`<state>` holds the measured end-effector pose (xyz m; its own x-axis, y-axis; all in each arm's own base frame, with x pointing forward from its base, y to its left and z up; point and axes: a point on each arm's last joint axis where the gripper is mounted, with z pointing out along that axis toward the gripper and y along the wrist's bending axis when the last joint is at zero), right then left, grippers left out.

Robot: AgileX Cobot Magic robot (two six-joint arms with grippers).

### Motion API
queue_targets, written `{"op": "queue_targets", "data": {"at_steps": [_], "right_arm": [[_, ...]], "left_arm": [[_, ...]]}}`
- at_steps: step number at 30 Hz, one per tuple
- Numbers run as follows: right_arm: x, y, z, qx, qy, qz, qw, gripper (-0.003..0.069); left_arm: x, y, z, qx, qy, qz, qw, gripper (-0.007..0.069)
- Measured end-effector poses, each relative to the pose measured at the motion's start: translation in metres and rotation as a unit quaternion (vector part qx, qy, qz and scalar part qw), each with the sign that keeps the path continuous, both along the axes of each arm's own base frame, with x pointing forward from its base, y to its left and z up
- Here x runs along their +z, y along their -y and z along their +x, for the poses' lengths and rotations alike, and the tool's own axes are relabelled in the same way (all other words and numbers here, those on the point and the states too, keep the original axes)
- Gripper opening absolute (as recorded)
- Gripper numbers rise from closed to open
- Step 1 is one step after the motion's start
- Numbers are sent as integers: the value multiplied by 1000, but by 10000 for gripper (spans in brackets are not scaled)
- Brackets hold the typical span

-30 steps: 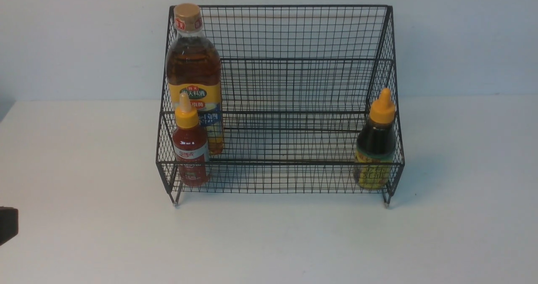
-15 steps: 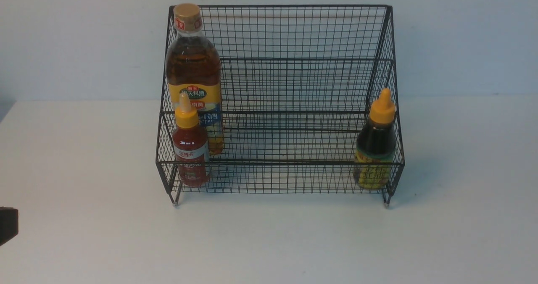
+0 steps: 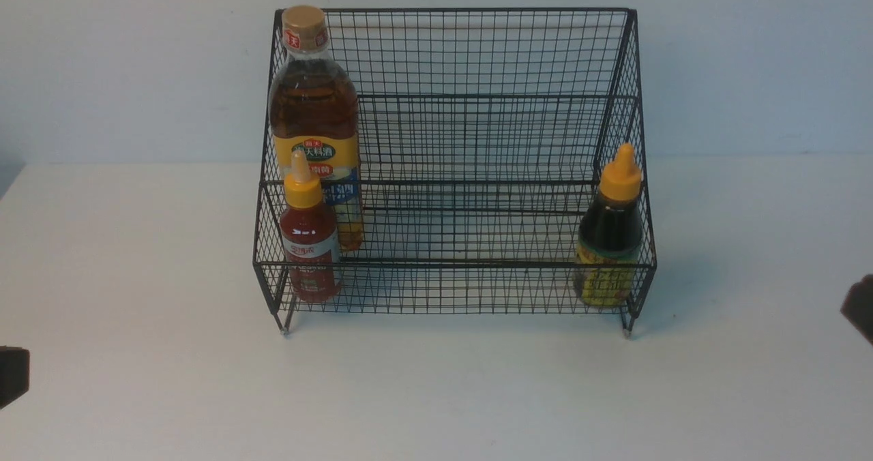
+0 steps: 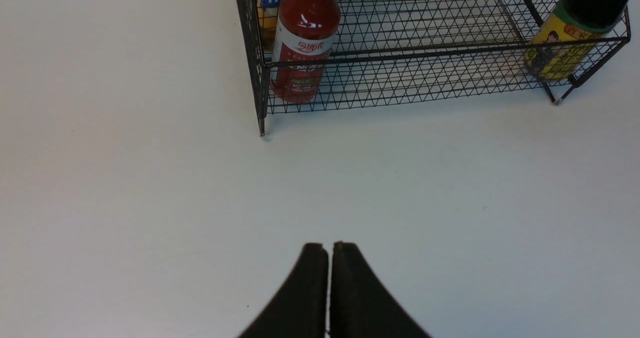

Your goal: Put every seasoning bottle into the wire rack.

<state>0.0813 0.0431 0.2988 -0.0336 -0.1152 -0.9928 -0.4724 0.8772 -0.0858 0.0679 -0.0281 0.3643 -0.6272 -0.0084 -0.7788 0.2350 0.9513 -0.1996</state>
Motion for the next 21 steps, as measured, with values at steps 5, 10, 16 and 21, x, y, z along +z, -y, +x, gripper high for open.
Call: {"op": "queue_targets", "data": {"at_steps": [5, 10, 16, 21], "right_arm": [[-5, 1, 0, -4, -20, -11, 1000, -15], [-11, 6, -5, -15, -22, -6, 1000, -15], [-48, 21, -12, -89, -40, -3, 995, -15], [-91, 35, -20, -172, -72, 0, 982, -15]], "left_arm": [[0, 0, 0, 0, 0, 0, 1000, -5], [0, 0, 0, 1, 0, -1, 1000, -5], [0, 0, 0, 2, -2, -5, 1000, -5], [0, 0, 0, 2, -2, -5, 1000, -5]]}}
